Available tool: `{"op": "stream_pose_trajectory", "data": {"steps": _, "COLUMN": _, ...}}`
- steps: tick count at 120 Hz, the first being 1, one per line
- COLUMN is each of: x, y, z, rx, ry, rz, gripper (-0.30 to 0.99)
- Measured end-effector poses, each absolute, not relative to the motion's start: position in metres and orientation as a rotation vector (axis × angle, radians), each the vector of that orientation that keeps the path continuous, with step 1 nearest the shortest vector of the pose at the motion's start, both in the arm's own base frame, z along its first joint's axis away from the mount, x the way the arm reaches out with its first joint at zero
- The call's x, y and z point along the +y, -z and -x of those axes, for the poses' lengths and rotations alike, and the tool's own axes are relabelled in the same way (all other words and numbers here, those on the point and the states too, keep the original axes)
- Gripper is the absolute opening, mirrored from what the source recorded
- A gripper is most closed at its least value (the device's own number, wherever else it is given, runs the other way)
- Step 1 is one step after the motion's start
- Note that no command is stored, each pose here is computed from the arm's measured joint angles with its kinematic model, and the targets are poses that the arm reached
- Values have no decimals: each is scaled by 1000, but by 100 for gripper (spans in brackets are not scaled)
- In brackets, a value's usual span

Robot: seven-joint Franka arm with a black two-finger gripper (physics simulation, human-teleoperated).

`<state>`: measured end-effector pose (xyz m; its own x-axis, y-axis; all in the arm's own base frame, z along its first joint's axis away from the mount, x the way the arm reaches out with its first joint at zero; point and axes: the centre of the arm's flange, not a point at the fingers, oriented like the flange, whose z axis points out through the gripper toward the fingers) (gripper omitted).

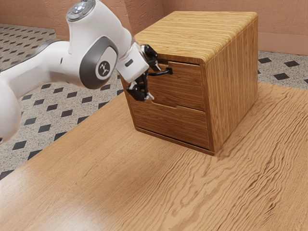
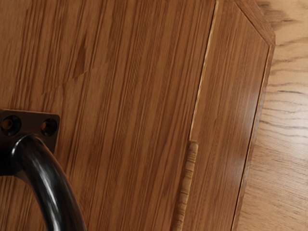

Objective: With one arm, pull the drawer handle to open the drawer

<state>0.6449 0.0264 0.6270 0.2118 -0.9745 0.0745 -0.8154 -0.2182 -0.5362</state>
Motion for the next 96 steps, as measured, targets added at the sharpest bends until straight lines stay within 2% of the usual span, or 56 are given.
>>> {"op": "stream_pose_trajectory", "data": {"steps": 20, "x": 27, "y": -624, "z": -644, "rx": 1665, "ry": 581, "rz": 2102, "gripper": 72}}
{"op": "stream_pose_trajectory", "data": {"steps": 40, "x": 28, "y": -627, "z": -641, "rx": 1665, "ry": 590, "rz": 2094, "gripper": 65}}
{"op": "stream_pose_trajectory", "data": {"steps": 71, "x": 30, "y": -629, "z": -638, "rx": 1663, "ry": 600, "rz": 2090, "gripper": 42}}
{"op": "stream_pose_trajectory", "data": {"steps": 96, "x": 30, "y": -633, "z": -632, "rx": 1669, "ry": 613, "rz": 2088, "gripper": 35}}
